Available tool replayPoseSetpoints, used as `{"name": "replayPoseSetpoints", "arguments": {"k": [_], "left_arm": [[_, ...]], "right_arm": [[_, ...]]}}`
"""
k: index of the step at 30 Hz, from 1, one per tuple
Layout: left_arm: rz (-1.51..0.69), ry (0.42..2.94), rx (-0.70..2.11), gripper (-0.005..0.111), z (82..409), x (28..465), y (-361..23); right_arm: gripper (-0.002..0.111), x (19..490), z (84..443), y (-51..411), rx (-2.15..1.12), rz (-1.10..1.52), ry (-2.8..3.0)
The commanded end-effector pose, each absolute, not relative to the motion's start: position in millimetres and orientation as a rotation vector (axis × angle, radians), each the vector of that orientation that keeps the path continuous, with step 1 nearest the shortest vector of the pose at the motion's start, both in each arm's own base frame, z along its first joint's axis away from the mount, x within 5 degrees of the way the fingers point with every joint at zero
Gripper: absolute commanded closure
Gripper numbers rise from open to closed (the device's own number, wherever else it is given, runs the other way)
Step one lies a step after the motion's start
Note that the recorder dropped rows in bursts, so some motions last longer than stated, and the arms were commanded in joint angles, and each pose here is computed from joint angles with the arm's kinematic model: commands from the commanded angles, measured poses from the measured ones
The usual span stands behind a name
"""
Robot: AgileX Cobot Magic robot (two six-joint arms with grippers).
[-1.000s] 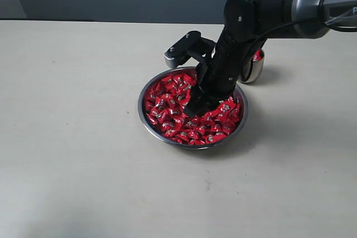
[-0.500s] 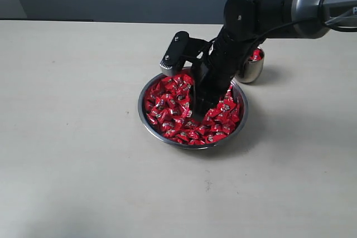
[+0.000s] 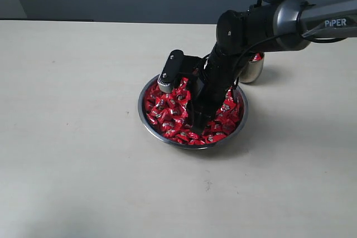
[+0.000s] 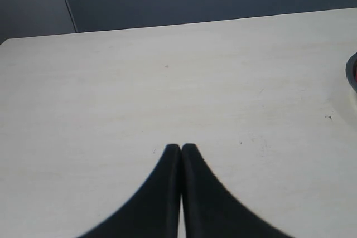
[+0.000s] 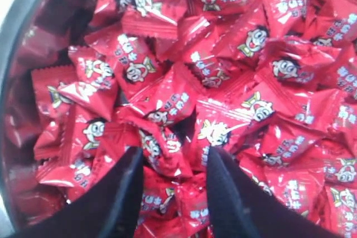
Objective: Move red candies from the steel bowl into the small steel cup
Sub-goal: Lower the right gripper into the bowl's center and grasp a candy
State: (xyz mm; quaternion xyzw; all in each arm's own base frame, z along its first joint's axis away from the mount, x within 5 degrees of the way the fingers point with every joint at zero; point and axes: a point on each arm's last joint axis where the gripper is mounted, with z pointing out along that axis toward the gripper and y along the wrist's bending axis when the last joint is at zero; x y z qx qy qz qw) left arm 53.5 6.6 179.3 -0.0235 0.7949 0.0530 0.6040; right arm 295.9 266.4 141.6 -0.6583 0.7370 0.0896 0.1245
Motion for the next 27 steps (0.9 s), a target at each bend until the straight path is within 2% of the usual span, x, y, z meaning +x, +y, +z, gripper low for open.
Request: {"name": "replayPoseSetpoints", "arguments": {"k": [1, 23, 24, 27], "left_arm": [[0.123, 1.819, -0.054, 0.106, 183.0, 53.3, 6.6], [0.123, 1.819, -0.054, 0.106, 183.0, 53.3, 6.6], [0.123, 1.819, -0.054, 0.106, 183.0, 53.3, 6.6], [0.123, 1.819, -0.054, 0.106, 183.0, 53.3, 6.6]], "right_arm": [[0.071, 297.3, 142.5, 266.1, -1.921, 0.243, 2.123], [0.072, 295.8, 134.4, 268.4, -1.916, 0.293, 2.150], [0.077, 295.7, 134.5, 268.6, -1.913, 0.296, 2.151], [0.108, 295.7, 134.5, 268.6, -1.913, 0.296, 2.151]]}}
